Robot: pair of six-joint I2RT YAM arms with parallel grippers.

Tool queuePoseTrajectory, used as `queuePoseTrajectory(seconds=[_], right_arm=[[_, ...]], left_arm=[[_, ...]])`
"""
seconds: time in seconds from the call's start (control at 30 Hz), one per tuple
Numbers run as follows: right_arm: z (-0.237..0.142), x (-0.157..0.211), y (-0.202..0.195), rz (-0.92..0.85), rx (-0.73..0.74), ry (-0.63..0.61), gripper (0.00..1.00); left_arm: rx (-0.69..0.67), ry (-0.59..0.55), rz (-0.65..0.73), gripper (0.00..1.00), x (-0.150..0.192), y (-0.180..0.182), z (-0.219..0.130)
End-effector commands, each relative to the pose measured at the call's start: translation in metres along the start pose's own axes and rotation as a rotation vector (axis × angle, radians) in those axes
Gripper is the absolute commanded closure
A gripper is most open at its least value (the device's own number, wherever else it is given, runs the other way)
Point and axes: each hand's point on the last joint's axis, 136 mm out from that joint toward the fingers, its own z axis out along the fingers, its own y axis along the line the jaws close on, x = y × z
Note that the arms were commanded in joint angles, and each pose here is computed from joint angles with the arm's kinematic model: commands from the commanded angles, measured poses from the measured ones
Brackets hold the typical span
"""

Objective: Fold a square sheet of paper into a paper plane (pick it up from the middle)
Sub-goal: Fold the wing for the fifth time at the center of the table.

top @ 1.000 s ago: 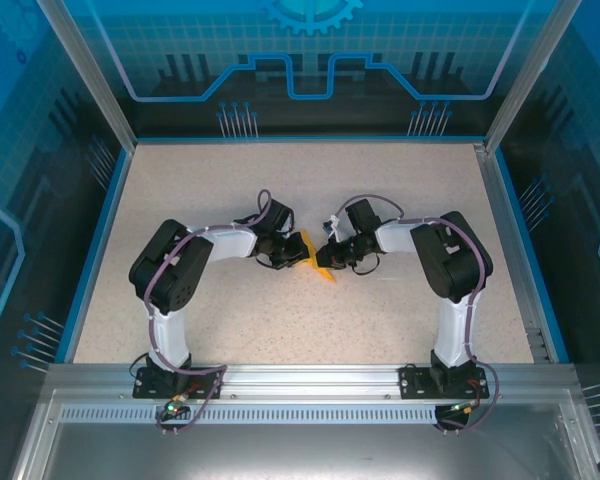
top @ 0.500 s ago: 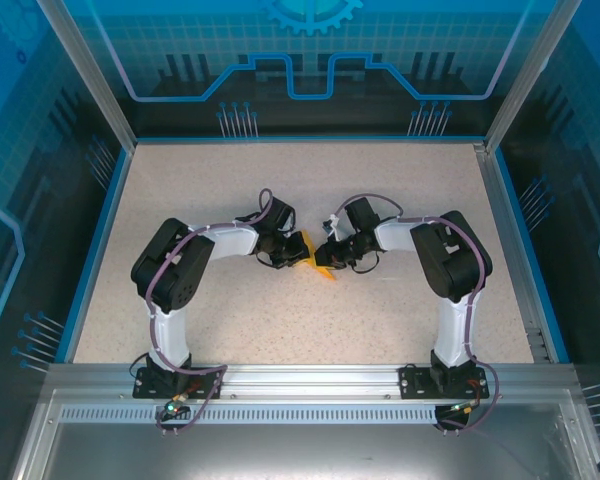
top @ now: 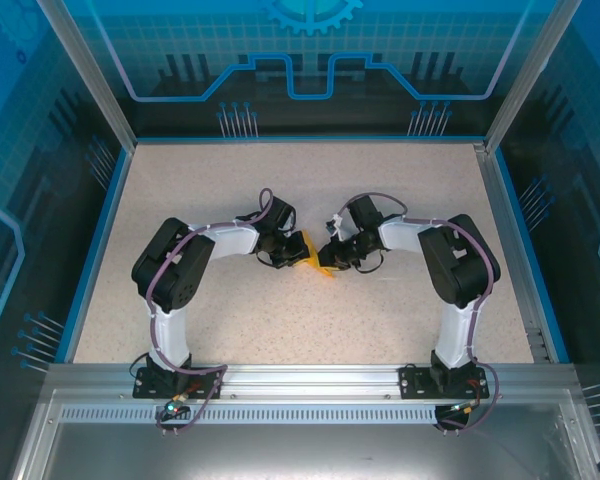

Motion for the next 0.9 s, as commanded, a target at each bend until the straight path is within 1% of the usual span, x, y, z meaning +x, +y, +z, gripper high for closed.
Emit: queuePoseTrajectory(seconds=[0.0,0.1,0.27,0.37,0.7,0.87], right_arm=[[-0.005,0.013,-0.010,0.051,0.019,0.031,0.86],[-0.001,0.018,-0.019,0.071,0.037,0.045,0.90],[0.003,0.022,-0.035,0.102,0.086,0.064,0.93],[0.002,0.021,-0.034,0.103,0.084,0.063,0.91],[-0.013,0.024,-0.009,0.063,0.019,0.050,0.87],[-0.015,0.033,-0.011,0.075,0.025,0.060,0.87]], left_arm=[[-0.139,0.032,-0.021,0.91,0.011,0.039,0.012],[-0.139,0.033,-0.023,0.91,0.011,0.039,0.012],[-0.139,0.030,-0.026,0.92,0.011,0.038,0.012],[-0.141,0.029,-0.028,0.92,0.011,0.039,0.012],[-0.143,0.027,-0.028,0.92,0.010,0.039,0.011],[-0.143,0.027,-0.027,0.92,0.011,0.039,0.011]])
